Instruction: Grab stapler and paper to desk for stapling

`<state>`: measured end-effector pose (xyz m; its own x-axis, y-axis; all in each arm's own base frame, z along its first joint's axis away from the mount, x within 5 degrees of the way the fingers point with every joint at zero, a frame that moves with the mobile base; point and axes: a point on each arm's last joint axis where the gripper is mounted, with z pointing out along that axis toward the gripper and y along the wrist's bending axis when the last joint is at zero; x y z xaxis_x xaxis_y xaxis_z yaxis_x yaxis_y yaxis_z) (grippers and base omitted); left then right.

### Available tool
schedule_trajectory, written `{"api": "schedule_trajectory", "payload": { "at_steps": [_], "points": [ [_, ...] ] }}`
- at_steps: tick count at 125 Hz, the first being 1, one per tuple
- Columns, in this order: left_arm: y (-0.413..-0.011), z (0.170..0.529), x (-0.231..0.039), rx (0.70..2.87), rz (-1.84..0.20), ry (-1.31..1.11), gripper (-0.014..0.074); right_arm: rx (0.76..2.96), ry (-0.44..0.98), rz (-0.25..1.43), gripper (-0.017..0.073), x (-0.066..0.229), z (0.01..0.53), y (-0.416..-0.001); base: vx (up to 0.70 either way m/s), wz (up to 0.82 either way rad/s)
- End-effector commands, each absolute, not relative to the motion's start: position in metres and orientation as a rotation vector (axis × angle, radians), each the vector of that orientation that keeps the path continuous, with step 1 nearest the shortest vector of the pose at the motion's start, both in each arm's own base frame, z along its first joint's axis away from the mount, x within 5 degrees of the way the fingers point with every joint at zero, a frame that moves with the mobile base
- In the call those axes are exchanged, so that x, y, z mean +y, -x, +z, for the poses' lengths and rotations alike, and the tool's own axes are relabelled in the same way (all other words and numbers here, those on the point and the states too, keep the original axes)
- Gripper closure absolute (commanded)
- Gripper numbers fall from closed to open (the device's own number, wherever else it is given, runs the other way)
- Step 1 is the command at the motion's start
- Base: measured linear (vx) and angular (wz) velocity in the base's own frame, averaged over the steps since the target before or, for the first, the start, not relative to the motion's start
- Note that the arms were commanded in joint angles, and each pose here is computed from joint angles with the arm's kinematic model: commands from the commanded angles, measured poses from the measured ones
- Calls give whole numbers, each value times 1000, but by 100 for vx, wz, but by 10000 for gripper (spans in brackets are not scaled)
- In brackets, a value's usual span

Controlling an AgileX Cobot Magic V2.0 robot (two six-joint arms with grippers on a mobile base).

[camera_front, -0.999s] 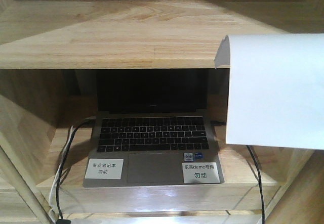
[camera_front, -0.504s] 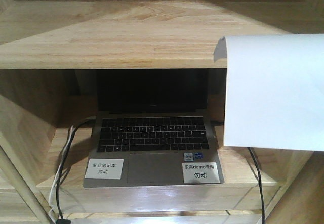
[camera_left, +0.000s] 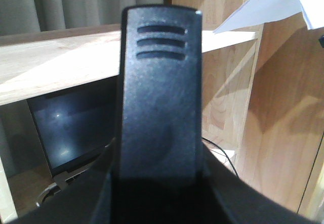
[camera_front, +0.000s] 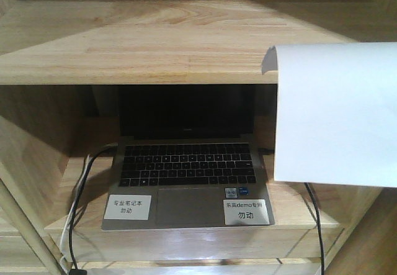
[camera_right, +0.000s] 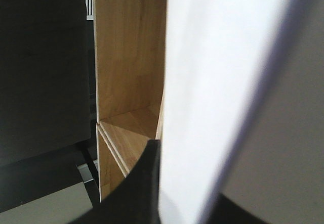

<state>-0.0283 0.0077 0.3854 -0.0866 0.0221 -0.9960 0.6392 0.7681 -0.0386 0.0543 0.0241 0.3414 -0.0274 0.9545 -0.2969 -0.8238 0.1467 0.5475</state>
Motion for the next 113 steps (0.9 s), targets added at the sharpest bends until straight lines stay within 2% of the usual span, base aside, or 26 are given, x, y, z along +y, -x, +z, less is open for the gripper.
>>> {"api": "schedule_trajectory", "payload": {
  "at_steps": [1, 113],
  "points": [
    [28, 402, 8, 1478, -599, -501, 600, 647, -195, 1440, 566, 24, 352, -51, 0, 0],
    [28, 402, 8, 1478, -599, -501, 600, 647, -195, 1440, 566, 24, 352, -51, -1, 4]
  ]
}}
